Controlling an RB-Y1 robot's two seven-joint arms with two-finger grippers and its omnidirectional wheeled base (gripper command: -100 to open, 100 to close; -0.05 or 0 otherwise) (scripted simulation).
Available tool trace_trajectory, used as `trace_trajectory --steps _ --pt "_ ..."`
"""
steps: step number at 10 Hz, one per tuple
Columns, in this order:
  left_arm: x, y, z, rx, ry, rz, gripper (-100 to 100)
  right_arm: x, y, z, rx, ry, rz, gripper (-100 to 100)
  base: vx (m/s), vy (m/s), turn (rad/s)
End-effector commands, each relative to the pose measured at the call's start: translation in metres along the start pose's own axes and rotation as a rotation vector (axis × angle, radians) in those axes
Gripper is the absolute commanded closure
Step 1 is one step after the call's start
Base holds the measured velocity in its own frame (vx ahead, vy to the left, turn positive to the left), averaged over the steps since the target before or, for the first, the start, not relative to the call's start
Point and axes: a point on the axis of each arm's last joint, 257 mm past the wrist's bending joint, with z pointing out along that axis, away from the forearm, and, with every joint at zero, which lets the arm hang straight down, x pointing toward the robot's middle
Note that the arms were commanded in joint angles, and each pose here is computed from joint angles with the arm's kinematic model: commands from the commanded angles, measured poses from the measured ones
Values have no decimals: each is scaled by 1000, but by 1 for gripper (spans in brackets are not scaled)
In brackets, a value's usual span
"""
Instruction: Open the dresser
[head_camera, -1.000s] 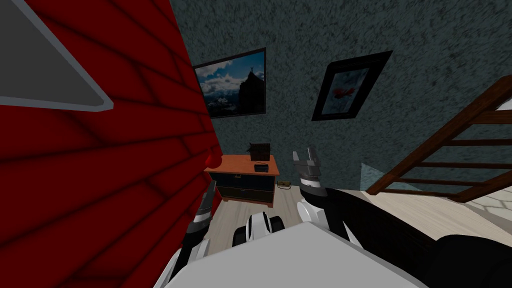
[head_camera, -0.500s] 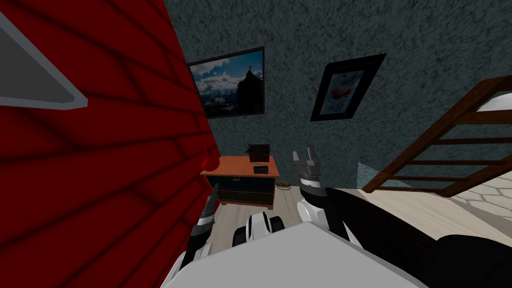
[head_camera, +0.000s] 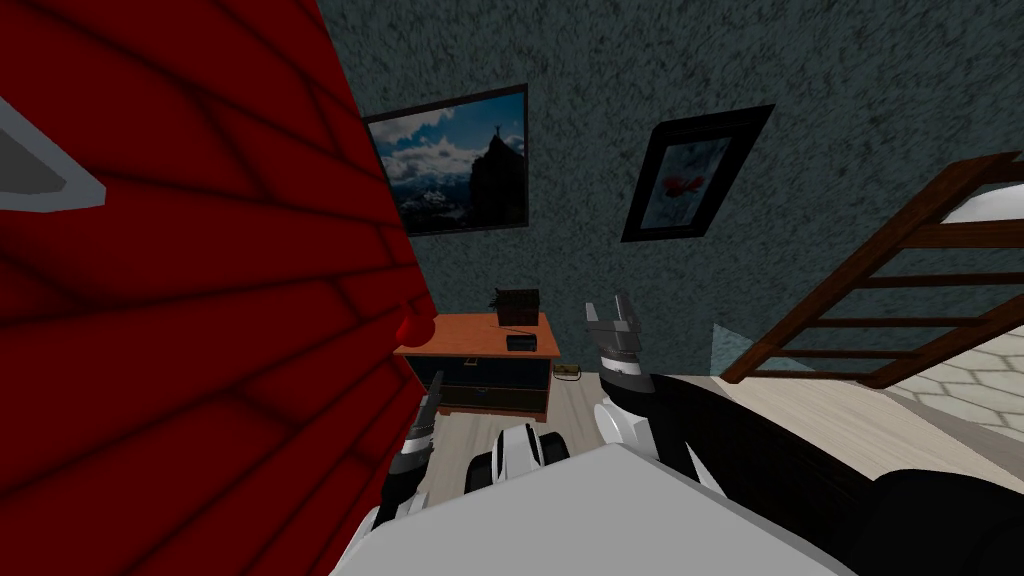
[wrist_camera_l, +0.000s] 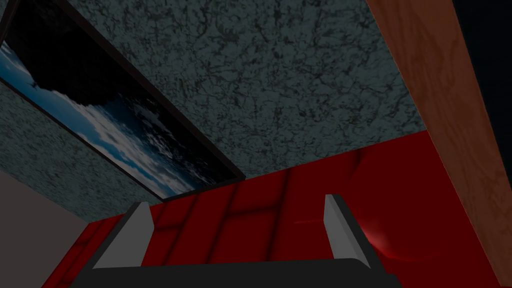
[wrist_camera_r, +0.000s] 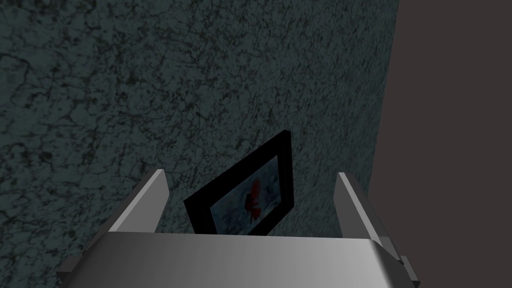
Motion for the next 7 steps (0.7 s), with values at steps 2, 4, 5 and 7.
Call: trace_trajectory --steps 2,4,5,7 --pt "17 20 -14 -39 26 7 -100 0 0 0 0 0 0 0 54 11 -51" --pt "29 28 -20 -49 42 14 -100 0 0 0 0 0 0 0 62 10 -56" --pt "32 35 -26 -70 50 13 -100 0 0 0 0 0 0 0 47 9 -29" --pt "40 42 -32 -85 63 15 -100 0 0 0 0 0 0 0 32 4 -31"
